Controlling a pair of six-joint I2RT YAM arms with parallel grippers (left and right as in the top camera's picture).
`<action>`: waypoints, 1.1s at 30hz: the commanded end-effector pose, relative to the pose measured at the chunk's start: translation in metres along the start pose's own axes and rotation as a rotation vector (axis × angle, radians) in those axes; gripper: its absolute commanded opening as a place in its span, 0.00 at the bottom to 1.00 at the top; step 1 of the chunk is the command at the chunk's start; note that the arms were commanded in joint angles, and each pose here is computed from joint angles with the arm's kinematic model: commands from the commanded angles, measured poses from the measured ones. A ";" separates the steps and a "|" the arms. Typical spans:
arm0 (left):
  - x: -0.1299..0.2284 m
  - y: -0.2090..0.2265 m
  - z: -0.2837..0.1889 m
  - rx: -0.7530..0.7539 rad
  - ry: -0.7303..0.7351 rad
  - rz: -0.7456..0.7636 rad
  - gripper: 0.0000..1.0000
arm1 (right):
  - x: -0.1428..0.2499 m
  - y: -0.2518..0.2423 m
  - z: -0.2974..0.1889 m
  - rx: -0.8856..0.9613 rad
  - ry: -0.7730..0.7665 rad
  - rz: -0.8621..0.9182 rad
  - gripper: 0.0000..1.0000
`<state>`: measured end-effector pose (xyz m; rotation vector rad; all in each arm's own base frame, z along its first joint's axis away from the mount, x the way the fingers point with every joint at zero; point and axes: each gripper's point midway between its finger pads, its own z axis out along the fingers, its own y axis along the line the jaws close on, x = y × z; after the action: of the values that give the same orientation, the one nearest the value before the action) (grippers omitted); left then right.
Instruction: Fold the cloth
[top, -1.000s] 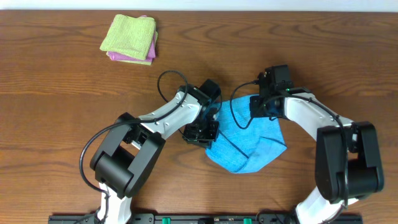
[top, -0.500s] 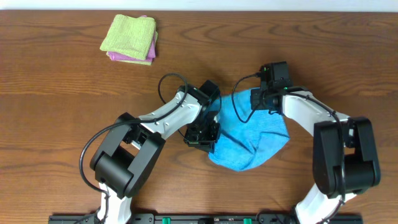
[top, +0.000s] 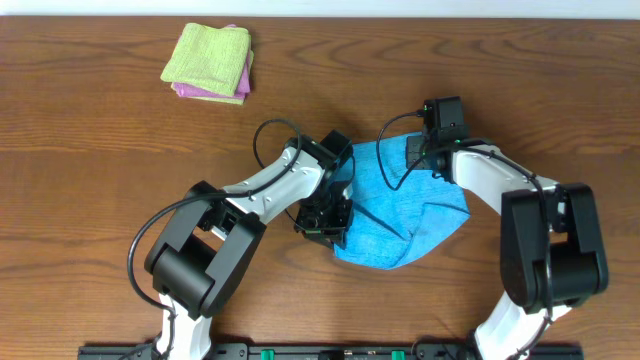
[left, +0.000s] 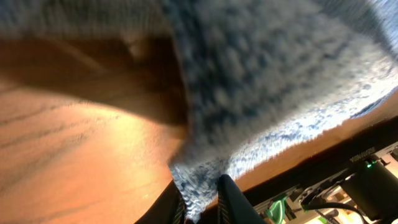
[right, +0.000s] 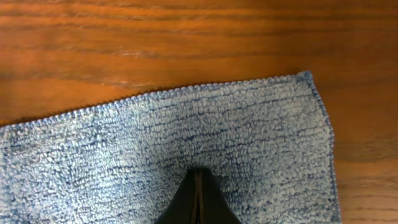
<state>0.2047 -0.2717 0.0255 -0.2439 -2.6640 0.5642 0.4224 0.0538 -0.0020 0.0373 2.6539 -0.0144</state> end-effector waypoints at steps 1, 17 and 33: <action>0.003 -0.006 -0.010 0.010 -0.014 0.022 0.16 | 0.026 -0.022 0.019 0.117 0.062 0.009 0.01; 0.006 -0.002 -0.013 0.002 -0.001 0.021 0.20 | -0.011 -0.031 0.016 0.079 -0.074 0.069 0.01; -0.078 -0.075 -0.076 0.137 -0.363 0.203 0.54 | -0.028 -0.033 -0.074 0.052 -0.120 0.083 0.69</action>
<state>0.2920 -0.3344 0.0875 -0.4150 -2.8860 0.9566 0.4194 0.0265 0.0508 0.1289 2.5599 -0.0608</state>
